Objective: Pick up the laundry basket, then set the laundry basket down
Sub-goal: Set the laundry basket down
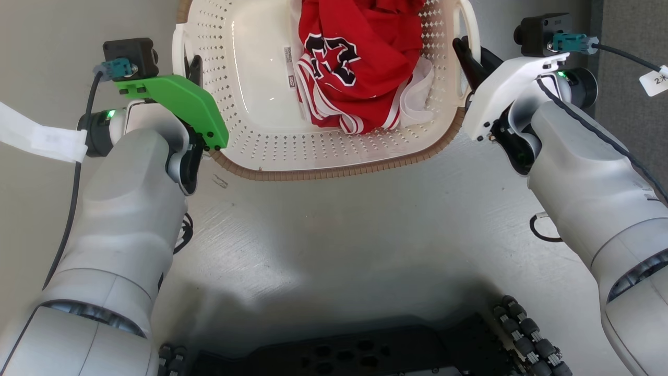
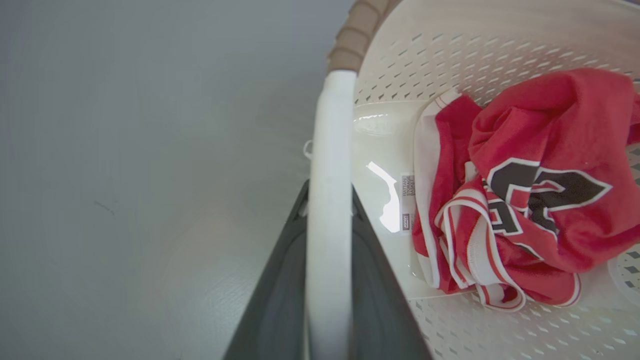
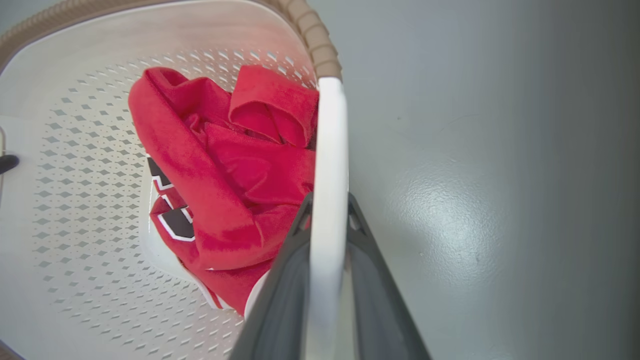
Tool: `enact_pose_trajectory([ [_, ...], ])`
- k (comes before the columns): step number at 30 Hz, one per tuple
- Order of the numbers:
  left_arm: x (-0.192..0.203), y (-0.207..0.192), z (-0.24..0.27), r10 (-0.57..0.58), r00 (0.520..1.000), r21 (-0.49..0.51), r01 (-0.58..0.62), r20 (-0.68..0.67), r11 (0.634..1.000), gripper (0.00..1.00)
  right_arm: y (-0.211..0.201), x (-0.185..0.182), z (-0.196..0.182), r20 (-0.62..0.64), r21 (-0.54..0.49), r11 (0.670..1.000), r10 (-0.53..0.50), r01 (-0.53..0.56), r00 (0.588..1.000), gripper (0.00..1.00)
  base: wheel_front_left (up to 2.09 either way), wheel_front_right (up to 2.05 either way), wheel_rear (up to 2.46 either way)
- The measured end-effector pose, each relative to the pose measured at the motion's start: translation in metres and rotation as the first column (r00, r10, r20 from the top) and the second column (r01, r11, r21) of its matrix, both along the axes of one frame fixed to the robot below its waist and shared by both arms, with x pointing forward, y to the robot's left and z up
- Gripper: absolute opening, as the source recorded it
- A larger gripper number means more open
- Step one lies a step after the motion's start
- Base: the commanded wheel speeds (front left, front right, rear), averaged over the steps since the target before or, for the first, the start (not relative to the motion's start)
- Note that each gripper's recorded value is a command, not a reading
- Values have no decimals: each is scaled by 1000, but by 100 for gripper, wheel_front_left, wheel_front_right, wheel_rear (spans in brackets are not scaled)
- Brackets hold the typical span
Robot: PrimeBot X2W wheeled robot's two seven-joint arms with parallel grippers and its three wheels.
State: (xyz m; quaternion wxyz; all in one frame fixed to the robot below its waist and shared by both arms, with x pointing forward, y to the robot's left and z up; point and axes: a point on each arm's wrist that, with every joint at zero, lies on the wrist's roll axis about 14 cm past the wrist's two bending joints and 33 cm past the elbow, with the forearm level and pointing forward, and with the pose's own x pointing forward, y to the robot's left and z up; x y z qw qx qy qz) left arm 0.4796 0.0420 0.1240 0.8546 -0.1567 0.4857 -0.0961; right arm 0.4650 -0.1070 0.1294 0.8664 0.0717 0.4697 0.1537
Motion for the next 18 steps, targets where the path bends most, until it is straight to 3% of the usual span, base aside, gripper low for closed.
enact_pose_trajectory([
  [2,0,0,0,-1,1000,-2,1,-2,1000,0,0,0,0,0,0,1000,0,0,1000,0,0,0,0],
  [3,0,-1,1,-3,1000,-8,3,-5,1000,0,1,0,1,0,1,1000,-1,1,1000,36,0,0,0],
  [4,0,-1,1,-2,1000,-14,2,-4,1000,7,1,1,1,1,3,1000,-3,3,1000,100,0,0,0],
  [5,0,-1,2,0,1000,-19,0,-9,1000,7,0,0,1,1,-1,1000,-2,2,1000,100,0,0,0],
  [6,0,-1,2,0,1000,-26,0,-13,1000,100,-2,1,1,1,-9,1000,-3,3,1000,100,0,0,0],
  [18,2,15,24,16,999,-18,-15,31,1000,100,-9,1,24,35,-19,1000,-23,23,999,100,0,0,0],
])
